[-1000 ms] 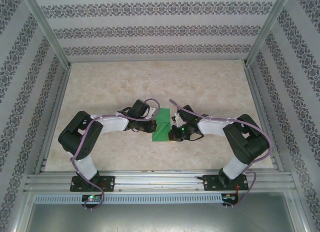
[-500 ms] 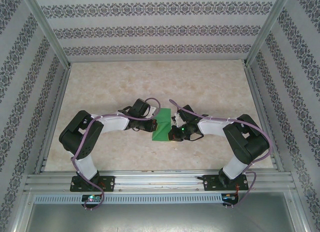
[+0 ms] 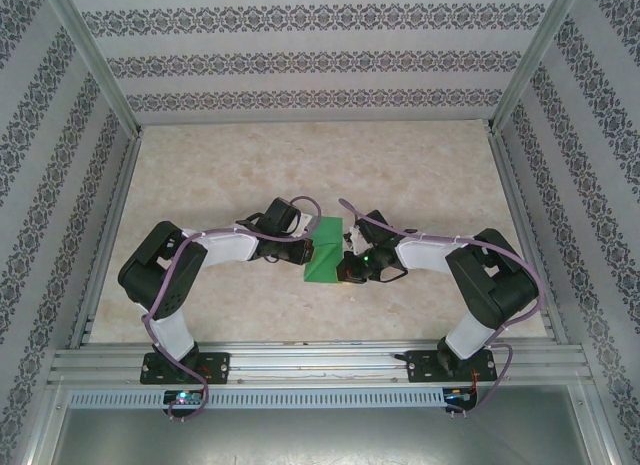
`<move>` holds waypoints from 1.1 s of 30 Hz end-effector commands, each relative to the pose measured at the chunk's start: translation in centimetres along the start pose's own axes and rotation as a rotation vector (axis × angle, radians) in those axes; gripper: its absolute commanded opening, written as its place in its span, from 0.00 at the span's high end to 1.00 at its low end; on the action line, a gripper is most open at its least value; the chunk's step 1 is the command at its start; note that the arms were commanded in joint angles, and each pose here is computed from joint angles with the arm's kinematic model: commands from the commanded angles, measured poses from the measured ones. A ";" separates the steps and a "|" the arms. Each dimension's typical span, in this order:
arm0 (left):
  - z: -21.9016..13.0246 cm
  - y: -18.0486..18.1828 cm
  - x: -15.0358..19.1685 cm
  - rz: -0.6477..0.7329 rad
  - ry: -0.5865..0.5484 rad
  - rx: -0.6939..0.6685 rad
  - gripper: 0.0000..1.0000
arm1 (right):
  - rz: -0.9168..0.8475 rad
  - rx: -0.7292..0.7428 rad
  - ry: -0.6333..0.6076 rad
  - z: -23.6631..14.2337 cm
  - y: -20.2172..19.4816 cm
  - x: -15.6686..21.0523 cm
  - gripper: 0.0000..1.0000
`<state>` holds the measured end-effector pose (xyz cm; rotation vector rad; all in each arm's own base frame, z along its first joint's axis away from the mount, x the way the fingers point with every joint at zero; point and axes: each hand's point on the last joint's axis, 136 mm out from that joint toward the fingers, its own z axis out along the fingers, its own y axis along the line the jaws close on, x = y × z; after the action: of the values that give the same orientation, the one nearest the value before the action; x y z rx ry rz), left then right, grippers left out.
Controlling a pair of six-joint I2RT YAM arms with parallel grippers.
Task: Fold a paper plane with a square sheet of paper (fold left side to right side)
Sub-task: Fold the triangle a second time at the center of the table.
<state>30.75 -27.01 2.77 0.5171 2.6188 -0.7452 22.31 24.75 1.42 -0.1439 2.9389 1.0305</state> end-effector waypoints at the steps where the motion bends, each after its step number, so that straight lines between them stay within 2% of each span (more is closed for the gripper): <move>1: 0.0 0.6 -0.4 0.016 -0.001 -0.021 1.00 | 0.033 0.059 0.040 0.4 -1.7 0.9 1.00; 14: 1.2 0.9 0.2 0.009 0.021 -0.008 1.00 | 0.023 0.034 0.028 0.2 -0.9 0.4 1.00; 17: 1.4 1.2 0.6 0.010 0.036 -0.015 1.00 | 0.015 -0.016 0.000 -0.6 0.5 -0.3 1.00; 21: 1.6 1.3 1.1 0.008 0.050 -0.016 1.00 | 0.013 -0.141 -0.073 -2.8 2.9 -1.8 0.94; 24: 1.8 1.3 1.3 0.007 0.057 -0.013 1.00 | 0.031 -0.215 -0.118 -3.6 4.1 -3.0 0.96; 26: 1.8 1.2 1.4 0.008 0.061 -0.013 1.00 | 0.041 -0.247 -0.133 -3.5 4.7 -3.7 1.00; 33: 2.0 1.2 1.6 0.014 0.072 -0.022 1.00 | 0.074 -0.261 -0.181 -1.4 5.6 -5.8 1.00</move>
<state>31.12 -27.48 1.97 0.5308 2.6235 -0.7554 26.43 27.46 6.12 0.0198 2.7020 1.3258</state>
